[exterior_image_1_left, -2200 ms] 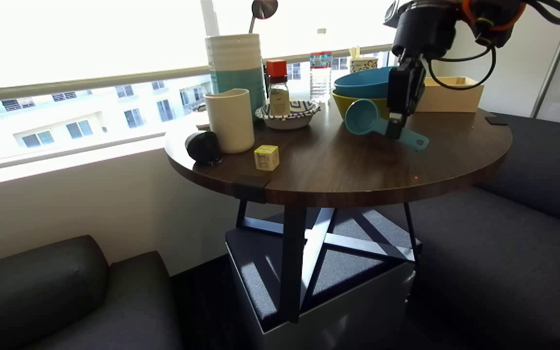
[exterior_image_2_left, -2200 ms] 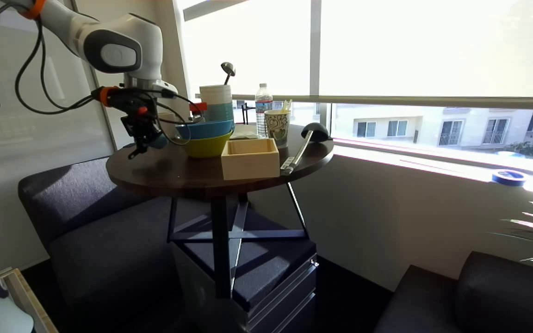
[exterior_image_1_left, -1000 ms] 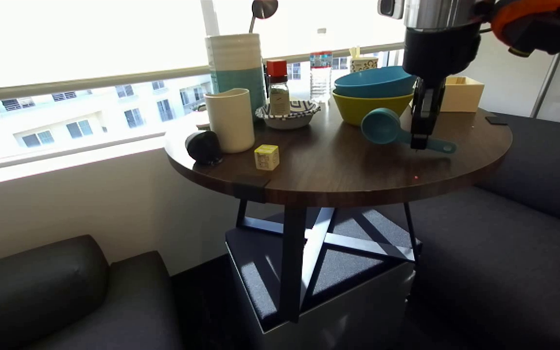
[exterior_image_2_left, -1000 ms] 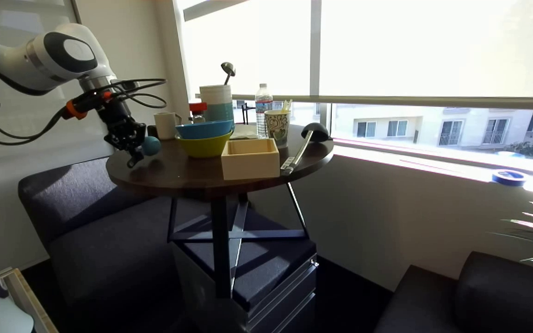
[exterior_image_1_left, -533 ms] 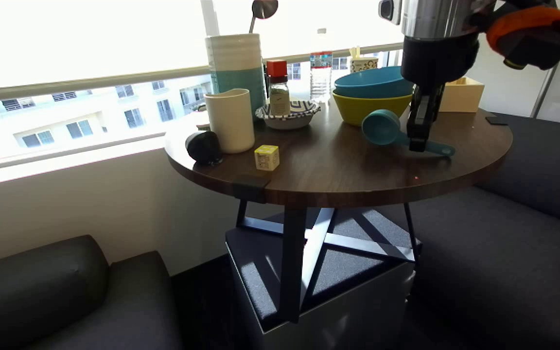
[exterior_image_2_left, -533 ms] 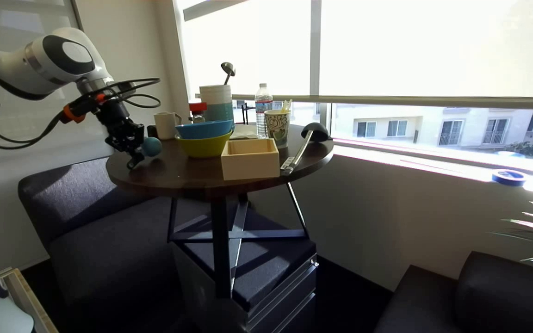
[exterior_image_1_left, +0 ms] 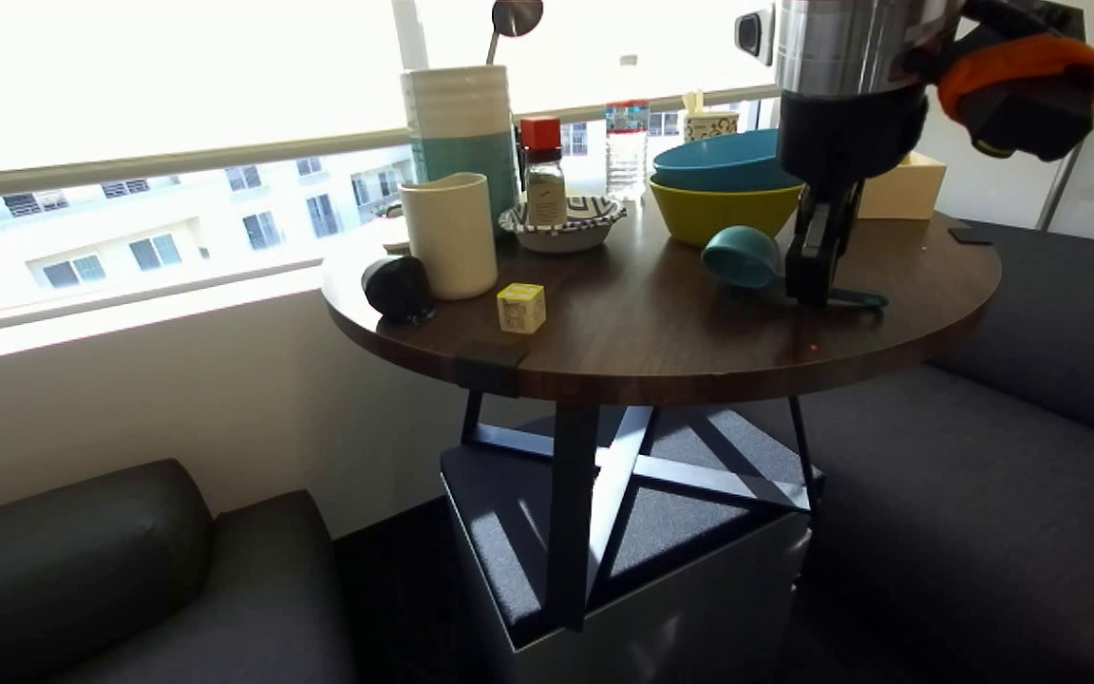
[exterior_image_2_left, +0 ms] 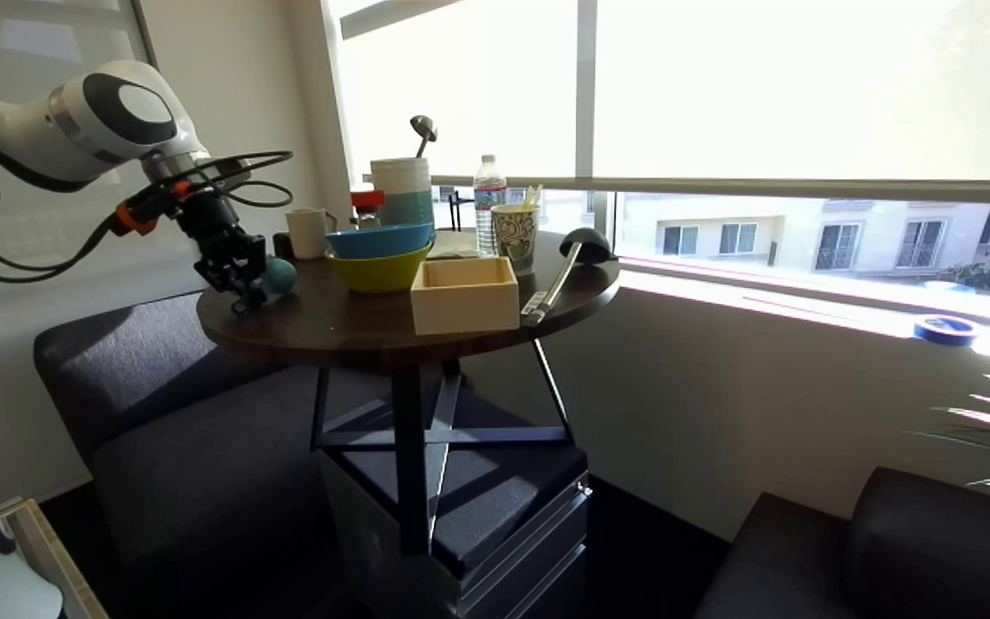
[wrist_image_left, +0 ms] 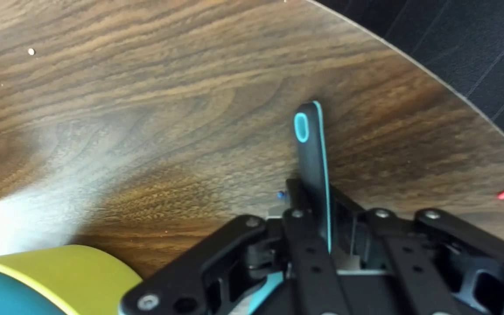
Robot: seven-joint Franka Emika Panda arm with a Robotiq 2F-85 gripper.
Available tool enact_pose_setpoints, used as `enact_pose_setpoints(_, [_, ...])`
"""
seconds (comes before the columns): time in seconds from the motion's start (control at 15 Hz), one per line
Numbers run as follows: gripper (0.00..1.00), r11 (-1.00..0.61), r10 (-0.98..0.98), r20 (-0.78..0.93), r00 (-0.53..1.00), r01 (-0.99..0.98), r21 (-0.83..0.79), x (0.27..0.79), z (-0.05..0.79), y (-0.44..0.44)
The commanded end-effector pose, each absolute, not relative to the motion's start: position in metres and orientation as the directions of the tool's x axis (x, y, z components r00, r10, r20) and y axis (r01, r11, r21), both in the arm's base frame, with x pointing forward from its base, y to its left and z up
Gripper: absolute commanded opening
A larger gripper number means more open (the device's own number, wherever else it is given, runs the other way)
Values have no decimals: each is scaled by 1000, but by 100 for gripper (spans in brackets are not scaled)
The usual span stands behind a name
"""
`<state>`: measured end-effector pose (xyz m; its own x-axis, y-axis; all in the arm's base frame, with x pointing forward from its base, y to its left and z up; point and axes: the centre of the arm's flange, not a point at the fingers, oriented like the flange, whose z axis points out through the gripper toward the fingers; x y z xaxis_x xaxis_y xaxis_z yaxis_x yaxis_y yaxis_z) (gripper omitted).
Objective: Place the measuring cup upside down on the table.
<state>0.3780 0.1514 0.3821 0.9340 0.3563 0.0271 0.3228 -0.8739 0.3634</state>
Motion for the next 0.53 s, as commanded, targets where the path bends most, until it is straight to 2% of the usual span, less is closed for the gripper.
enact_pose_setpoints(0.0, [0, -872, 344, 19, 939, 312, 377, 381, 370, 157])
enact_pose_setpoints(0.07, [2, -873, 343, 21, 939, 310, 376, 381, 371, 157])
enact_pose_setpoints(0.13, [35, -875, 338, 24, 941, 305, 376, 382, 372, 157])
enact_pose_setpoints(0.27, [40, -880, 327, 31, 944, 293, 373, 384, 374, 156])
enact_pose_setpoints(0.47, [60, -885, 316, 38, 948, 280, 372, 385, 378, 154])
